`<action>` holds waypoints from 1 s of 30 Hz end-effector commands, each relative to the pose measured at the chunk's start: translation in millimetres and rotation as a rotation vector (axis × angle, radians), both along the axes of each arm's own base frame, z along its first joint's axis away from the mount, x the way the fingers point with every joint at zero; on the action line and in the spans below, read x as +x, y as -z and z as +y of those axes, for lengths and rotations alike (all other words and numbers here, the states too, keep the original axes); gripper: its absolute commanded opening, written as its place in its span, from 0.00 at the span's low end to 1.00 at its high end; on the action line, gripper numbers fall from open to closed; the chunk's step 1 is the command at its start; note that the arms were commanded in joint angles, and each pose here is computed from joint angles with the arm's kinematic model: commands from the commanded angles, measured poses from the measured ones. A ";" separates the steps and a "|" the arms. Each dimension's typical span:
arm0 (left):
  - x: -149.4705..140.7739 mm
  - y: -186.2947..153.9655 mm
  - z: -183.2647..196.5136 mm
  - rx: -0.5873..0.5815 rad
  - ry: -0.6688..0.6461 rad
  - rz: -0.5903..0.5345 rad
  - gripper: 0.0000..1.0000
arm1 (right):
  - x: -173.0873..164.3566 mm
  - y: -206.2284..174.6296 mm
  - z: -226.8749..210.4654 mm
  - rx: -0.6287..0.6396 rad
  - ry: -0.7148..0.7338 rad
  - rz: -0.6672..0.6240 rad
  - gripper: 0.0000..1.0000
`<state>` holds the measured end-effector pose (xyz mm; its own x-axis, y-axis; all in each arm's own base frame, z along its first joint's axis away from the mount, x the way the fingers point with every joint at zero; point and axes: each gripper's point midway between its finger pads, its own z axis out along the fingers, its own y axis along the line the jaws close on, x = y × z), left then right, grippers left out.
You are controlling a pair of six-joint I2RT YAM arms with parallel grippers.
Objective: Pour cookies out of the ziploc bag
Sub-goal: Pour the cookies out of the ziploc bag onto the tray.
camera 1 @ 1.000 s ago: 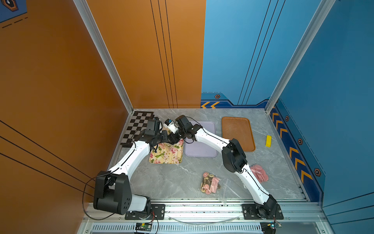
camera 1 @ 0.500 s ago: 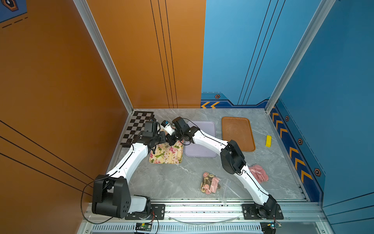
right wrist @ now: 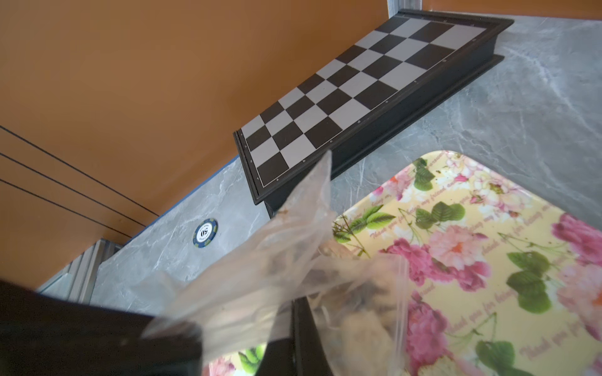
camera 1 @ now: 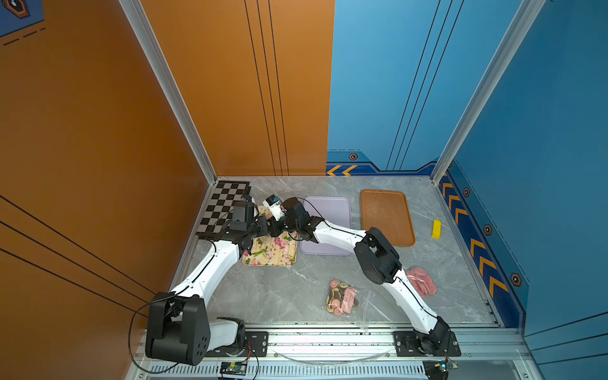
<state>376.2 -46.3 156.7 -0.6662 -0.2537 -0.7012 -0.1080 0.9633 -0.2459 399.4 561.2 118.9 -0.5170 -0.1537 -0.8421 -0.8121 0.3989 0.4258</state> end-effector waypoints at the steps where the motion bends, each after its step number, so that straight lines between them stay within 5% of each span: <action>1: 7.5 -10.5 -10.2 -0.047 0.042 -0.055 0.00 | 20.8 -13.2 -8.1 0.125 0.117 -0.044 0.00; 7: 0.4 -5.4 6.9 0.002 -0.043 -0.072 0.01 | 10.9 -6.2 -7.8 0.057 0.088 -0.100 0.00; 11: -5.3 -8.1 15.0 0.016 -0.085 -0.088 0.42 | 16.9 -8.0 -12.8 0.087 0.110 -0.091 0.00; 15: -11.9 -14.6 20.5 0.024 -0.108 -0.139 0.56 | 15.5 1.0 -17.5 0.085 0.103 -0.065 0.00; 22: -15.4 10.2 28.2 -0.026 -0.153 -0.094 0.61 | 14.6 0.3 -23.7 0.115 0.102 -0.055 0.00; 30: -5.0 43.1 31.3 -0.177 -0.126 -0.049 0.53 | 18.1 -5.0 -27.5 0.183 0.087 -0.024 0.00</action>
